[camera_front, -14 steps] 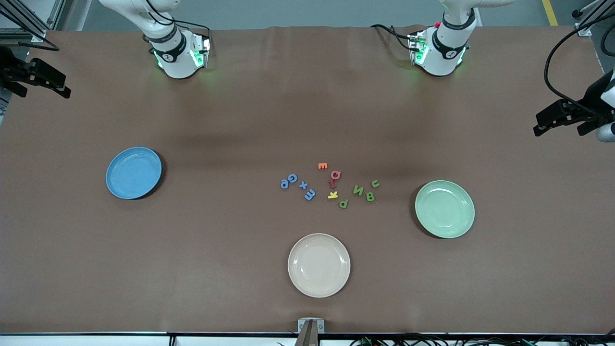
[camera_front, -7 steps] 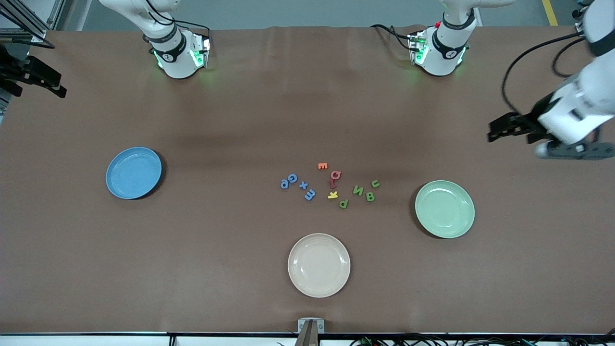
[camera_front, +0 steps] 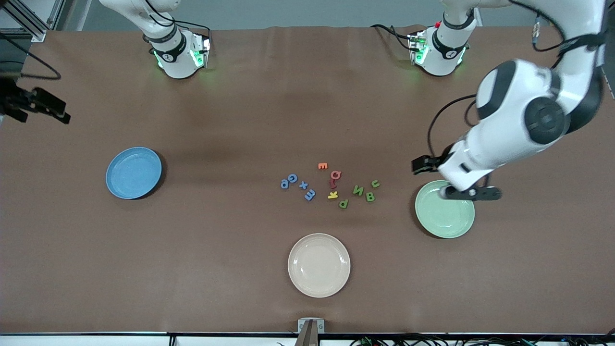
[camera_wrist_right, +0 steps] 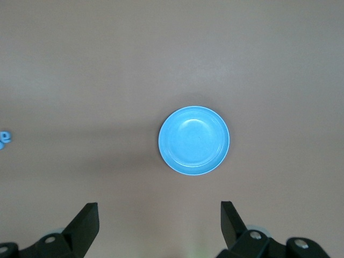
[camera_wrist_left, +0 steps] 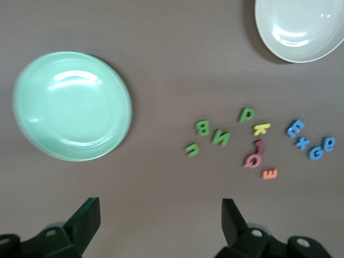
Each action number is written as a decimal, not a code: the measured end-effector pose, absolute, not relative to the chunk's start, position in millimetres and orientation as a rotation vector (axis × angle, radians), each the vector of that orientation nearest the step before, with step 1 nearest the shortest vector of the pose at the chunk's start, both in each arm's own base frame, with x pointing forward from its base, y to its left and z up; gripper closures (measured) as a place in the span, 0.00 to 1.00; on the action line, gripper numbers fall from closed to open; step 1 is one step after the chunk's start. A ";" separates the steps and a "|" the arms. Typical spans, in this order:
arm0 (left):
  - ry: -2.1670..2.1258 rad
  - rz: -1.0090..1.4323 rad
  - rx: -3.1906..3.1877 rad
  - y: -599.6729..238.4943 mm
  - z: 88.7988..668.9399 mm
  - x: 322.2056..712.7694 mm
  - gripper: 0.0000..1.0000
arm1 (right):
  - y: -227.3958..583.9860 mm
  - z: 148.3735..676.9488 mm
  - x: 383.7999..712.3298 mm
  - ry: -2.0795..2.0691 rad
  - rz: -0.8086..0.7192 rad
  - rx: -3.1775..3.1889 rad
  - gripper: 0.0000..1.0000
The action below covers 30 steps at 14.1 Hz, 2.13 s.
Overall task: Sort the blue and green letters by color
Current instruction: 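Swing the left gripper past the green plate while the right gripper reaches out, then lower both grippers over the letter pile, left at green P, right at blue G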
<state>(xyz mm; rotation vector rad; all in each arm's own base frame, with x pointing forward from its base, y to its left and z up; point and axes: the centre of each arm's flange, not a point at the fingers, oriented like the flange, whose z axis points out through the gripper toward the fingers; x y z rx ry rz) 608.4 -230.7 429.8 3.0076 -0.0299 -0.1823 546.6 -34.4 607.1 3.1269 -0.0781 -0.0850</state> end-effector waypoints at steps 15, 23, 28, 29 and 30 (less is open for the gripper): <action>0.045 -0.057 3.079 -383.6 258.1 618.9 0.00 | 177.9 470.8 598.4 -1.444 -0.249 2.787 0.00; 0.016 0.057 3.055 -403.0 205.3 617.6 0.02 | 349.9 332.1 583.9 -1.692 -0.176 2.585 0.00; -0.011 0.053 3.065 -408.8 192.1 613.0 0.15 | 377.7 278.5 605.9 -1.826 -0.124 2.538 0.00; -0.025 0.056 3.070 -411.5 191.9 611.1 0.17 | 381.8 268.6 606.8 -1.847 -0.117 2.534 0.00; -0.034 0.054 3.072 -413.7 191.0 609.1 0.17 | 385.7 260.1 606.3 -1.855 -0.114 2.531 0.00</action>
